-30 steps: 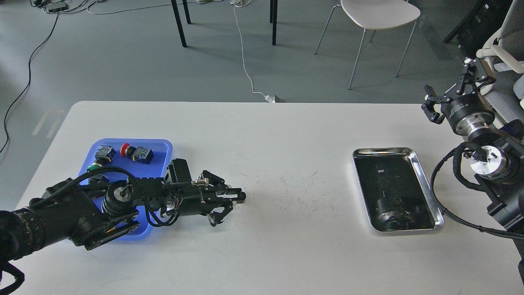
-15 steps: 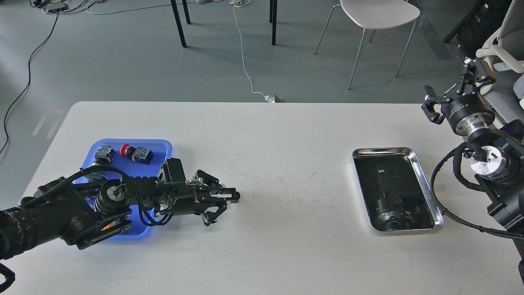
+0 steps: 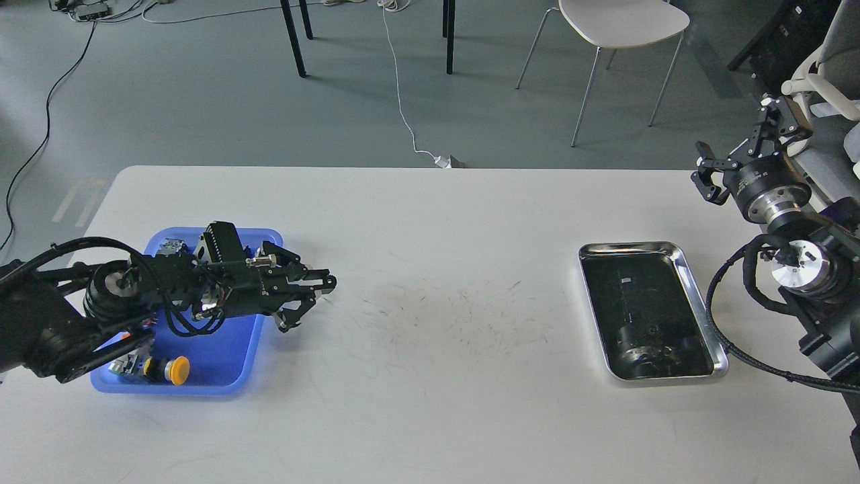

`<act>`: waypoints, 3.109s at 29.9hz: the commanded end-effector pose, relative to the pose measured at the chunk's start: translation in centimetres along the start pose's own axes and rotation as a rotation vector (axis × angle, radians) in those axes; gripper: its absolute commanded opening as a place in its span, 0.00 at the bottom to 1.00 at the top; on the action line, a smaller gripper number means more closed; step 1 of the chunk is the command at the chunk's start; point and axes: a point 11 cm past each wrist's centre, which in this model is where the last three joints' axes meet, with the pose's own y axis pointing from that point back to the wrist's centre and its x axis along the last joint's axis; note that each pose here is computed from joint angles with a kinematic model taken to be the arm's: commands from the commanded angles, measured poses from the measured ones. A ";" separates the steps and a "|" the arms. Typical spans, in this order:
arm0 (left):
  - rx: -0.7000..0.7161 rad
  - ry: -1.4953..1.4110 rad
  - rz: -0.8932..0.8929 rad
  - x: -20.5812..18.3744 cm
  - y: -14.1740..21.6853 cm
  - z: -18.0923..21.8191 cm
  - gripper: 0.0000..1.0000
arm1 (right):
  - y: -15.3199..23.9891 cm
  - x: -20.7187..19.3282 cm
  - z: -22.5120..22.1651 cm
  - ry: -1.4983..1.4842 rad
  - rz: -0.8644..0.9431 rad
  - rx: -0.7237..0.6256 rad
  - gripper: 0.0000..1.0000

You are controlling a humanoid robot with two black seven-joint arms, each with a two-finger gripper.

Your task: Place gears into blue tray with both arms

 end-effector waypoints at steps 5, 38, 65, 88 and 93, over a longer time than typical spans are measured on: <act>0.036 -0.080 -0.068 -1.5 4.2 -1.7 0.06 | 0.0 0.0 0.0 0.001 -0.001 -0.001 0.98; 0.111 -0.017 -0.172 -9.9 12.3 -0.7 0.06 | 0.3 0.2 0.5 0.006 -0.005 -0.015 0.98; 0.123 -0.013 -0.183 -11.1 13.0 -0.5 0.15 | 0.4 0.2 0.7 0.006 -0.006 -0.020 0.98; 0.125 -0.006 -0.184 -11.2 13.2 -0.4 0.33 | 0.4 0.3 0.7 0.007 -0.005 -0.019 0.98; 0.132 0.007 -0.178 -11.2 13.2 -0.4 0.38 | 0.4 0.3 0.7 0.007 -0.005 -0.019 0.98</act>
